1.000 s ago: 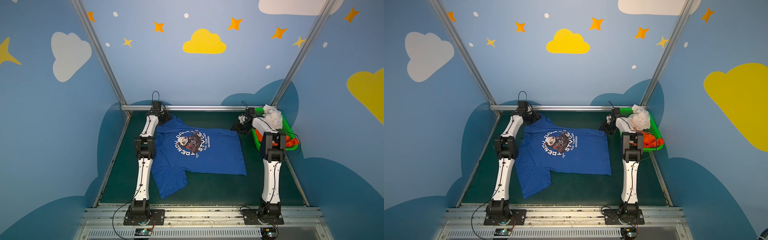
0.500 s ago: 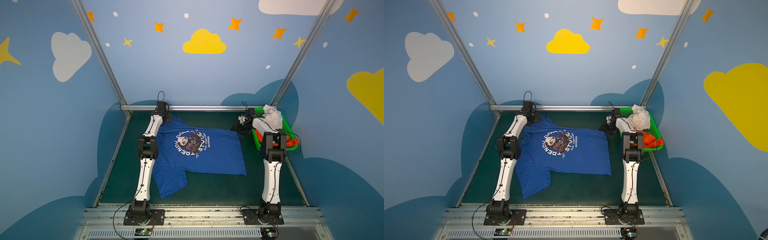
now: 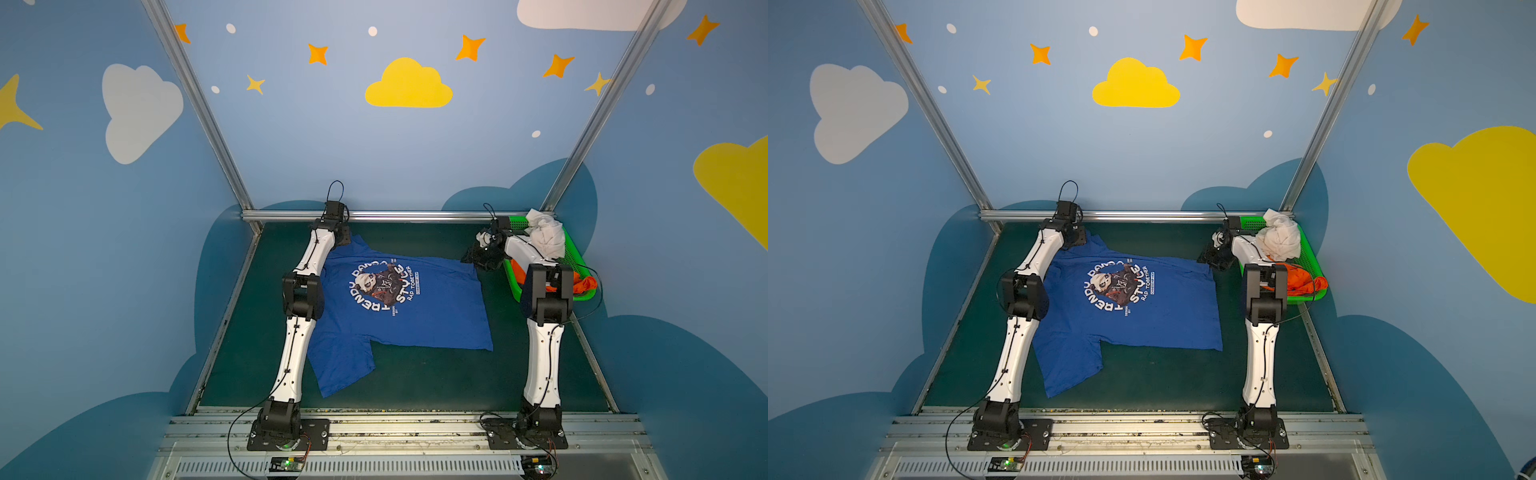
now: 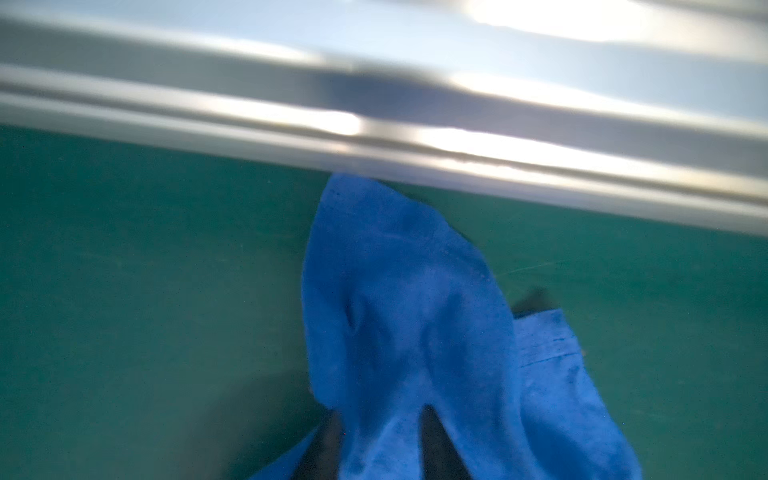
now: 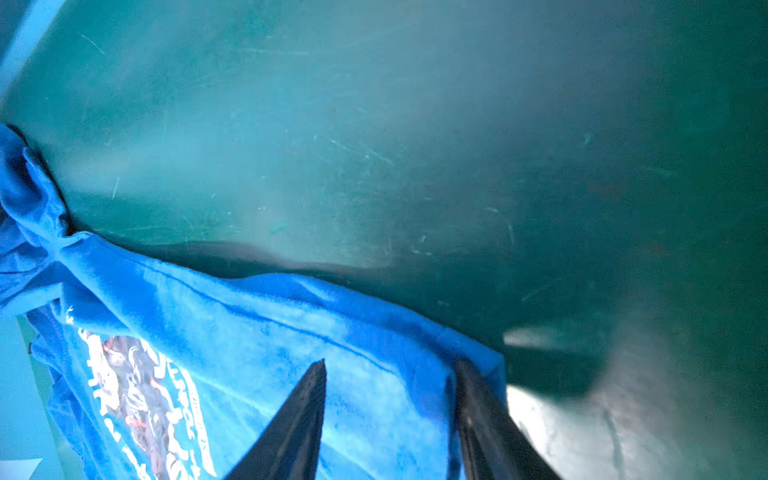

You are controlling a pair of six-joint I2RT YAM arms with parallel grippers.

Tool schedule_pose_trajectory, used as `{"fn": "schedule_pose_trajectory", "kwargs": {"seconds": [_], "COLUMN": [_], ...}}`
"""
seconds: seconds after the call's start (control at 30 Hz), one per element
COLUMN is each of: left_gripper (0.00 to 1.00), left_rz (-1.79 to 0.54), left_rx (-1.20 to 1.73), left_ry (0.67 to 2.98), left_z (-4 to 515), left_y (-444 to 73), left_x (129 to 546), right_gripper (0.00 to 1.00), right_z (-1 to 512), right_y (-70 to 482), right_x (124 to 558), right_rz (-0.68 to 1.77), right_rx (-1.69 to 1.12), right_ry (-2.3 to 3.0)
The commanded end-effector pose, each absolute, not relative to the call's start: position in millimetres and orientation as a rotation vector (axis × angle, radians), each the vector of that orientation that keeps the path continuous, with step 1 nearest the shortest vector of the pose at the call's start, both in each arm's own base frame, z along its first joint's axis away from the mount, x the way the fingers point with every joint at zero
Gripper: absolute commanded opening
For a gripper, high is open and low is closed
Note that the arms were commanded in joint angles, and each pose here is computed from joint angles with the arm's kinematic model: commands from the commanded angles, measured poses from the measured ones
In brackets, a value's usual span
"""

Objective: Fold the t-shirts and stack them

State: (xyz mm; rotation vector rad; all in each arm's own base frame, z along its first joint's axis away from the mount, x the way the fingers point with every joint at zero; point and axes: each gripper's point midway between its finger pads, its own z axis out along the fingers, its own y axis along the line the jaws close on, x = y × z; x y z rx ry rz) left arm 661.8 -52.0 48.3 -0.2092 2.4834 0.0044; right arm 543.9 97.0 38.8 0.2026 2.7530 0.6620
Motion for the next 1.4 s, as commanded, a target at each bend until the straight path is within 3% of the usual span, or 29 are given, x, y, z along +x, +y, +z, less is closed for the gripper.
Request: {"fn": "schedule_pose_trajectory", "kwargs": {"seconds": [0.0, 0.13, 0.27, 0.3, 0.33, 0.37, 0.4, 0.6, 0.73, 0.83, 1.13, 1.37], "left_gripper": [0.19, 0.05, 0.06, 0.13, 0.39, 0.57, 0.66, 0.8, 0.81, 0.69, 0.07, 0.05], "left_rz": [0.02, 0.035, 0.073, 0.108, 0.145, 0.171, 0.195, 0.213, 0.111, 0.1, 0.165, 0.08], "left_rx": [-0.196, -0.19, -0.185, -0.194, -0.197, -0.191, -0.186, -0.145, -0.061, -0.046, -0.089, -0.108], "left_ry": [2.518, 2.519, 2.514, 2.507, 2.502, 2.501, 2.502, 2.567, 2.641, 2.677, 2.632, 2.548], "left_z": [36.6, 36.8, 41.9, 44.9, 47.8, 49.3, 49.4, 37.9, 24.8, 13.4, 19.1, 53.1], "left_y": [-47.9, -46.2, -41.9, -36.8, -31.7, -27.9, -24.7, -18.2, -33.5, -35.7, -26.3, -37.1], "left_x": [657.5, 657.0, 656.3, 655.9, 655.2, 654.5, 653.3, 642.4, 631.9, 626.4, 634.1, 646.0], "right_gripper": [0.52, 0.52, 0.52, 0.52, 0.52, 0.52, 0.52, 0.52, 0.52, 0.52, 0.52, 0.52], "right_z": [61.8, 62.0, 63.1, 63.4, 64.0, 63.7, 63.6, 64.0, 64.0, 64.3, 62.5, 62.5], "right_y": [100.1, 100.0, 100.6, 100.2, 100.2, 100.6, 100.6, 103.0, 104.7, 105.8, 103.6, 98.5], "right_x": [537.0, 535.3, 534.8, 534.8, 534.6, 534.1, 534.1, 534.4, 534.2, 533.8, 531.2, 536.9], "right_rz": [0.665, 0.665, 0.666, 0.667, 0.668, 0.67, 0.672, 0.687, 0.697, 0.697, 0.672, 0.62], "right_rx": [0.17, 0.171, 0.165, 0.167, 0.165, 0.166, 0.167, 0.166, 0.17, 0.166, 0.164, 0.168], "right_ry": [2.738, 2.744, 2.744, 2.744, 2.744, 2.746, 2.746, 2.744, 2.745, 2.746, 2.762, 2.775]}}
